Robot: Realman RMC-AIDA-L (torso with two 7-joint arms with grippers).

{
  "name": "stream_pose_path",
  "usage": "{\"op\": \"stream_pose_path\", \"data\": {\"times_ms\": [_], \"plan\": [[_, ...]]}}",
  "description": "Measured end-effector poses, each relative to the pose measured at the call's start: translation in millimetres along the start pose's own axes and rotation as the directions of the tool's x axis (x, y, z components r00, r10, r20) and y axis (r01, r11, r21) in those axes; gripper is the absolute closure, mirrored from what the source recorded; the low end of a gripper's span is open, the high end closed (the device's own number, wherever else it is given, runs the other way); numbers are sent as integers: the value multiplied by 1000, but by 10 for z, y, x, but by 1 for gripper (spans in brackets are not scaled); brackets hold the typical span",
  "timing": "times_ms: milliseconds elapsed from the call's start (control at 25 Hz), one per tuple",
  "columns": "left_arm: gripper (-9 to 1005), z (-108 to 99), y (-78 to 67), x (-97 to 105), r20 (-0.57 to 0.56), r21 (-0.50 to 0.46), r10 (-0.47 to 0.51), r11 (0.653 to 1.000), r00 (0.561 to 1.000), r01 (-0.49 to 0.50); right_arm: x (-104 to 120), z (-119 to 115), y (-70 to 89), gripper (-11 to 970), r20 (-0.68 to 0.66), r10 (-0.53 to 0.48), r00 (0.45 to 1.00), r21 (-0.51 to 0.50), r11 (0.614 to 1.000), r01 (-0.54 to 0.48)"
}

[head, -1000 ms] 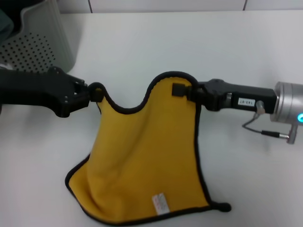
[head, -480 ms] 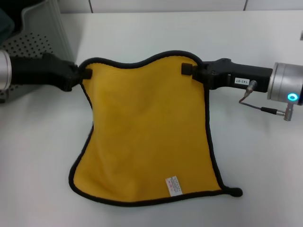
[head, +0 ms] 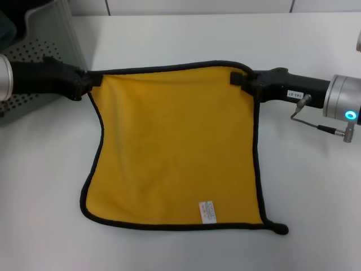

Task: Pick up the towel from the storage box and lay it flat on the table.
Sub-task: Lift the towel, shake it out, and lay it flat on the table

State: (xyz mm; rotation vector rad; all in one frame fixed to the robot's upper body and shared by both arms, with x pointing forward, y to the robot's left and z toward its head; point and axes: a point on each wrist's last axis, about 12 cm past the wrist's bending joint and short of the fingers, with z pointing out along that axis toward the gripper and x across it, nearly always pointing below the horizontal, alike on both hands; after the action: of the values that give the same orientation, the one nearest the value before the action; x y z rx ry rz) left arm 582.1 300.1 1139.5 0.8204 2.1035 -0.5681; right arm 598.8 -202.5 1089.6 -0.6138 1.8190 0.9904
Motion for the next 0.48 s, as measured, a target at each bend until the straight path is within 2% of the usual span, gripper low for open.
{"op": "stream_pose_path", "data": {"times_ms": [480], "plan": [[967, 121, -17, -3, -27, -7, 16, 1000, 1000, -17, -156, 138, -55, 951, -8, -73, 997, 45, 996, 73]]}}
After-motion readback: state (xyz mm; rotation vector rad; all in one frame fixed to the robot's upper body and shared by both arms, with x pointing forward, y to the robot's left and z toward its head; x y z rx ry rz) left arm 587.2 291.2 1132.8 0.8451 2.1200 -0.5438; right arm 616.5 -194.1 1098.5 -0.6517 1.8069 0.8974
